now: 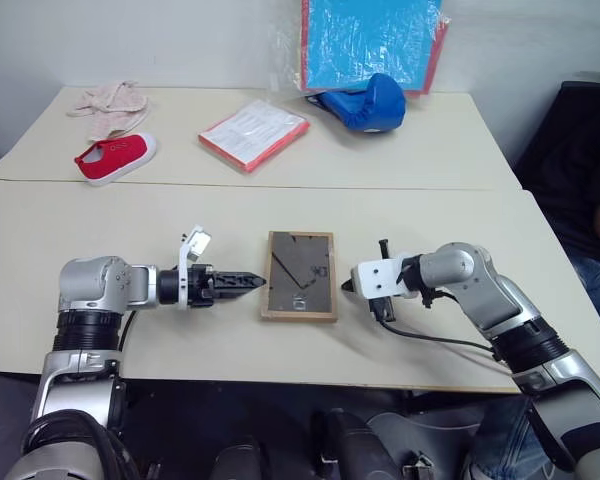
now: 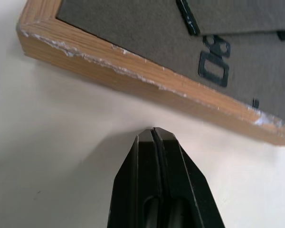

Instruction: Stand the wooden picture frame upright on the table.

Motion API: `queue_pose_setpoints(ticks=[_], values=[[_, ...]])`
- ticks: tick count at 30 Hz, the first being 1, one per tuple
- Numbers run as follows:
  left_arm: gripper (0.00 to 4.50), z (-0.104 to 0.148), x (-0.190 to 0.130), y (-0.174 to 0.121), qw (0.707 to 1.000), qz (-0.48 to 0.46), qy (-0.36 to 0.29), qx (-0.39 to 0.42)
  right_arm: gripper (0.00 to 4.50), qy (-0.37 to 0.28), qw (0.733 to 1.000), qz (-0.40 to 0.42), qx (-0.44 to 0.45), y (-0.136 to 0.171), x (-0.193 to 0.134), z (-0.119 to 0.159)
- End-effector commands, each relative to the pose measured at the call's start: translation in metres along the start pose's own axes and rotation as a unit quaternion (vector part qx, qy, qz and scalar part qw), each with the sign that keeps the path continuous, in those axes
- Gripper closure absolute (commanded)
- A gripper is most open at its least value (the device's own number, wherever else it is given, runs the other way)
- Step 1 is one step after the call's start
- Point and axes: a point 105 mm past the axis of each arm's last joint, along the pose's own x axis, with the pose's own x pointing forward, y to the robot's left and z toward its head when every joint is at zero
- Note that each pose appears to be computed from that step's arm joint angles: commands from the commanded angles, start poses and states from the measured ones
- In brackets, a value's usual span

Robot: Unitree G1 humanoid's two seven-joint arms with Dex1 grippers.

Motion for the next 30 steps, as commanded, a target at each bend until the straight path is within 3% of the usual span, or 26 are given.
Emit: queue_pose_setpoints(ticks=[1,7,13,24,26,30], values=[[0.02,-0.028,0.028,0.012,0.996,0.028,0.071,-0.037,4.50,0.007,0.999,-0.004,-0.048,-0.005,0.009,0.006],[0.02,-0.026,0.056,-0.011,0.995,-0.013,0.095,-0.029,4.50,0.000,0.999,-0.012,-0.050,-0.008,0.013,0.010],[0.02,-0.011,0.057,-0.025,0.997,-0.036,0.072,-0.015,4.50,0.004,0.999,-0.013,-0.047,-0.006,0.011,0.007],[3.21,0.004,0.024,-0.026,0.998,-0.044,0.039,0.026,4.50,-0.009,0.999,-0.042,0.010,-0.010,-0.001,0.004],[3.23,0.010,0.019,-0.028,0.998,-0.040,0.027,0.051,4.50,-0.033,0.996,-0.055,0.069,-0.017,-0.013,0.007],[3.23,0.022,0.009,-0.042,0.992,-0.056,0.001,0.111,3.64,-0.130,0.963,-0.064,0.227,-0.045,-0.047,0.031]])
